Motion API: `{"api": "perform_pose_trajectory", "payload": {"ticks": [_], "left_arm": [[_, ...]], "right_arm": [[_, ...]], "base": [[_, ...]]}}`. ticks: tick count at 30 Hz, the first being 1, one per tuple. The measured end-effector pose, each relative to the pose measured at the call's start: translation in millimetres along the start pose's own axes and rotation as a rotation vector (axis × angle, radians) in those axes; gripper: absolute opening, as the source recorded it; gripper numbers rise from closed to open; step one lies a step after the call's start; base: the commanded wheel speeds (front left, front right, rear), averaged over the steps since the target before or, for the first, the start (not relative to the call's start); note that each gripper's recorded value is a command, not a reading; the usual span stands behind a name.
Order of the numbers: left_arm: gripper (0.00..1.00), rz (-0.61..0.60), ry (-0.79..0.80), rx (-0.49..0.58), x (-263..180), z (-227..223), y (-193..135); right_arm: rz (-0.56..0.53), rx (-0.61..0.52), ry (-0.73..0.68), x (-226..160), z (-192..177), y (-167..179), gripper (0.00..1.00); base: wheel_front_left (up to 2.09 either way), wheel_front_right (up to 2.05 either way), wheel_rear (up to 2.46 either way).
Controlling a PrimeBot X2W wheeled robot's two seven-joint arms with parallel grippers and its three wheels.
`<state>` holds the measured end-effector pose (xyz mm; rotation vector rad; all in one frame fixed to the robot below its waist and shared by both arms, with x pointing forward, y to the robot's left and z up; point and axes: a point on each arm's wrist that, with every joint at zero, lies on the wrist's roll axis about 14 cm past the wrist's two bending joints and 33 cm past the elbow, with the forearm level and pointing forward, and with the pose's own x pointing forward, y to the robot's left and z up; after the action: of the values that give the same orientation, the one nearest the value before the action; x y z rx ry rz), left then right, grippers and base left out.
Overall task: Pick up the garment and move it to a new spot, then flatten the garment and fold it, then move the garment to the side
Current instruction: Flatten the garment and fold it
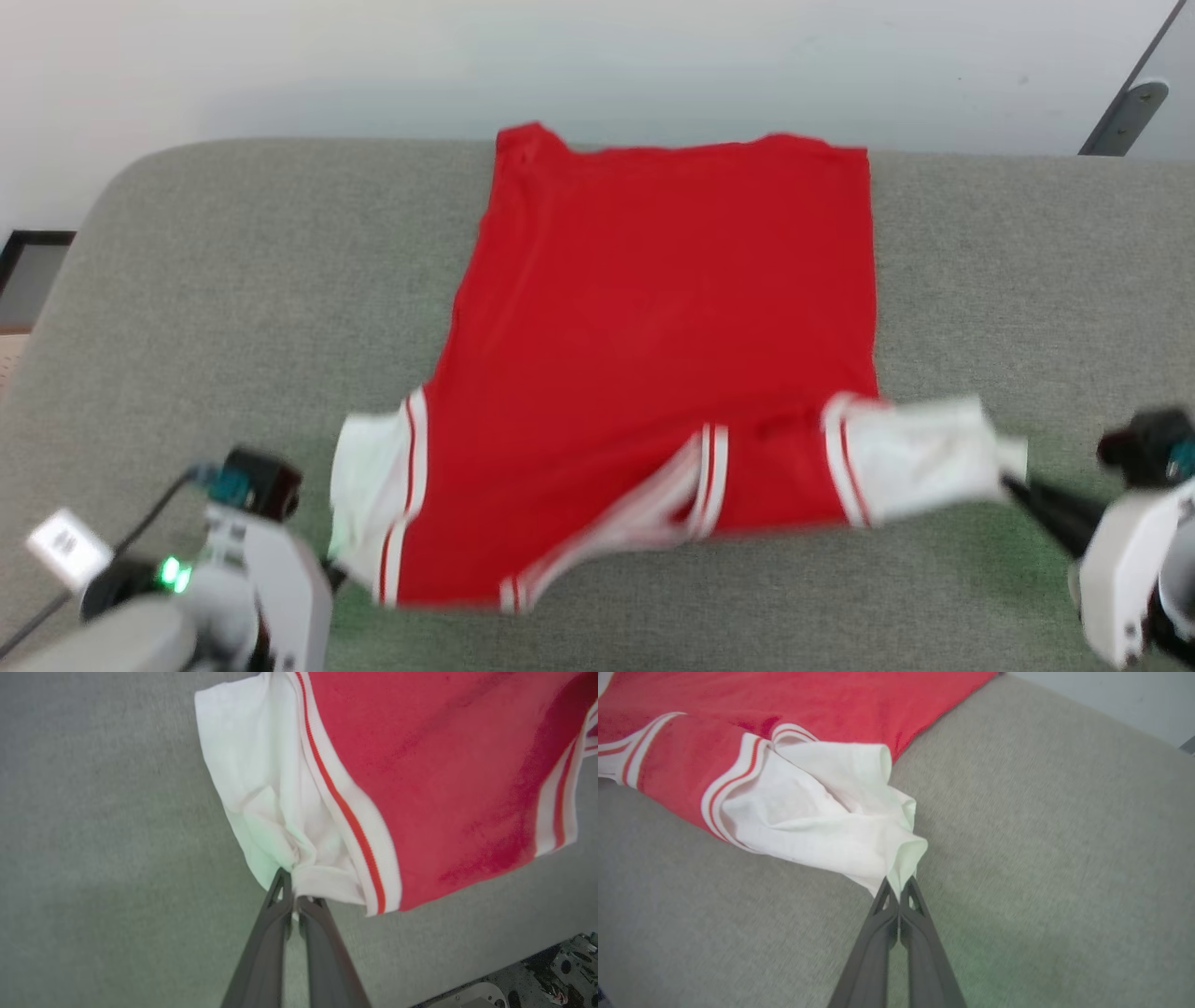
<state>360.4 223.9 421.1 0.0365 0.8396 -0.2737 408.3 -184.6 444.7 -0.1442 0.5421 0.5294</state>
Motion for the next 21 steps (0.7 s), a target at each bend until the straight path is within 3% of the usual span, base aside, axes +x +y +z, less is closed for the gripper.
{"api": "perform_pose_trajectory", "payload": {"ticks": [8, 12, 18, 20, 21], "left_arm": [[0.0, -0.038, 0.141, -0.079, -22.3, -48.1, -33.5], [0.0, -0.069, 0.186, -0.111, -20.0, -59.0, -48.7], [0.0, -0.031, 0.199, -0.118, -13.0, -63.8, -42.7], [0.0, -0.012, 0.174, -0.118, -6.8, -59.5, -39.1], [0.0, -0.013, 0.172, -0.117, -5.1, -59.2, -39.7]], "right_arm": [[0.04, 0.098, 0.249, -26.4, -63.6, 13.3, 0.0], [0.071, 0.165, 0.293, -28.9, -75.0, 26.4, 0.0], [0.074, 0.207, 0.342, -29.7, -86.0, 29.5, 0.0], [0.043, 0.235, 0.347, -27.0, -86.3, 19.2, 0.49], [0.04, 0.24, 0.349, -25.6, -85.6, 18.1, 1.0]], "base": [[0.0, 0.0, 0.0], [0.0, 0.0, 0.0], [0.0, 0.0, 0.0], [0.0, 0.0, 0.0], [0.0, 0.0, 0.0]]}}
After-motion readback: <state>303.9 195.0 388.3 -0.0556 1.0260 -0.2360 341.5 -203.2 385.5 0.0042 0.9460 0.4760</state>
